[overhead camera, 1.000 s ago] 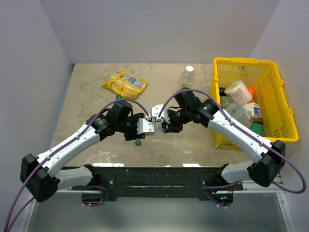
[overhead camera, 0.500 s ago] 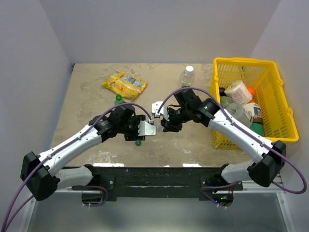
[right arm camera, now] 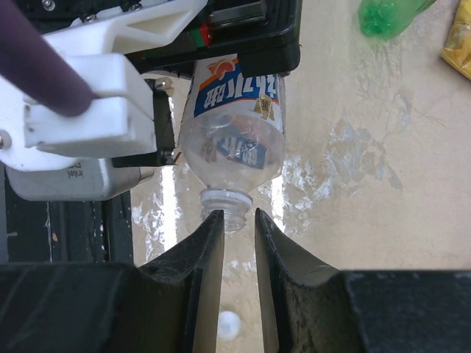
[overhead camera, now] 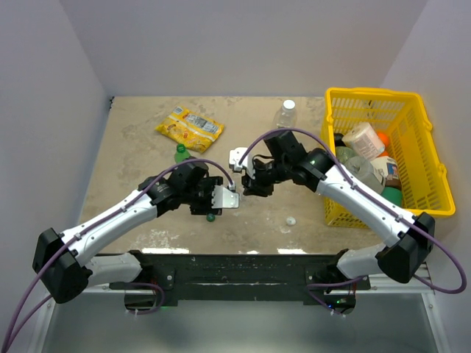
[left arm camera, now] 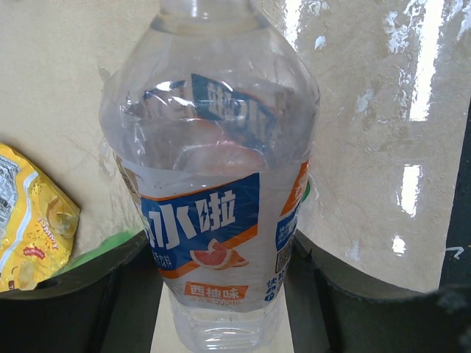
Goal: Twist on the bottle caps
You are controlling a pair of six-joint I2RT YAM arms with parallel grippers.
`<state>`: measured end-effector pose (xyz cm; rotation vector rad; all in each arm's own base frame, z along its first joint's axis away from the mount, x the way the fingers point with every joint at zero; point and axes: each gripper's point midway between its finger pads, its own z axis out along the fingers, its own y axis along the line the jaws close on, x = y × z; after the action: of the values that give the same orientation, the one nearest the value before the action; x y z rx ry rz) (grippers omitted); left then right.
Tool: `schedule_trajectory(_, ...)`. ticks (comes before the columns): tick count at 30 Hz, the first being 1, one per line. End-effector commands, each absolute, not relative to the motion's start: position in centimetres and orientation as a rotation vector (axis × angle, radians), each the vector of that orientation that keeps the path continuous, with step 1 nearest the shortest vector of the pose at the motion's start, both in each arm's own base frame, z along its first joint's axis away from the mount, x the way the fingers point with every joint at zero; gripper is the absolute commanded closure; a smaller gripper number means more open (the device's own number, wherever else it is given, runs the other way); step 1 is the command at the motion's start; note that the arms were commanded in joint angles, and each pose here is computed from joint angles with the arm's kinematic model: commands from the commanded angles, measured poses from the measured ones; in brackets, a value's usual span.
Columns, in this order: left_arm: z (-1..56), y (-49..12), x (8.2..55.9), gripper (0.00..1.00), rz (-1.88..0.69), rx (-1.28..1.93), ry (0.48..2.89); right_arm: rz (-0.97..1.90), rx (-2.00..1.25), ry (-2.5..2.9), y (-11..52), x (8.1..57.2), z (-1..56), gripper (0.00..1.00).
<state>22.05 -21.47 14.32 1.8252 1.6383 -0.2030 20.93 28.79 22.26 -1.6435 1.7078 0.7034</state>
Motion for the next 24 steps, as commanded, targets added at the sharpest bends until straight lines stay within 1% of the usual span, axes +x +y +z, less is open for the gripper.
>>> schedule_trajectory(1,15.3,-21.6,21.9,1.0,-0.204,1.816,1.613,0.695,-1.544,1.739,28.8,22.1,22.7,0.74)
schedule_trajectory(4,14.4,-20.5,20.7,1.0,-0.213,1.832,1.635,0.697,-1.471,1.821,27.3,22.9,21.8,0.72)
schedule_trajectory(6,14.1,-20.0,19.8,1.0,-0.239,1.832,1.647,0.67,-1.475,1.85,26.2,23.0,21.2,0.68)
schedule_trajectory(7,13.6,-19.7,19.4,1.0,-0.248,1.838,1.658,0.65,-1.502,1.86,25.7,22.7,20.4,0.64)
schedule_trajectory(9,13.5,-19.5,18.9,1.0,-0.279,1.816,1.674,0.53,-1.562,1.862,24.0,23.0,19.2,0.61)
schedule_trajectory(13,14.1,-19.8,18.8,1.0,-0.342,1.754,1.696,0.291,-1.709,1.97,19.3,22.5,15.2,0.57)
schedule_trajectory(15,15.0,-20.3,18.9,1.0,-0.395,1.703,1.693,0.218,-1.847,1.964,17.1,21.3,14.1,0.54)
schedule_trajectory(16,15.7,-20.6,19.2,1.0,-0.408,1.675,1.685,0.204,-1.919,1.962,16.1,20.5,13.3,0.49)
schedule_trajectory(18,16.9,-21.1,19.7,1.0,-0.445,1.595,1.687,0.16,-2.091,1.911,14.0,19.1,12.6,0.45)
schedule_trajectory(19,17.4,-21.3,19.9,1.0,-0.457,1.57,1.681,0.139,-2.157,1.888,12.9,18.3,12.1,0.41)
schedule_trajectory(22,18.5,-21.4,21.0,1.0,-0.484,1.472,1.691,0.081,-2.371,1.789,10.4,16.8,11.1,0.37)
schedule_trajectory(24,18.9,-21.5,21.4,1.0,-0.511,1.429,1.691,0.058,-2.509,1.693,9.3,16.4,10.6,0.37)
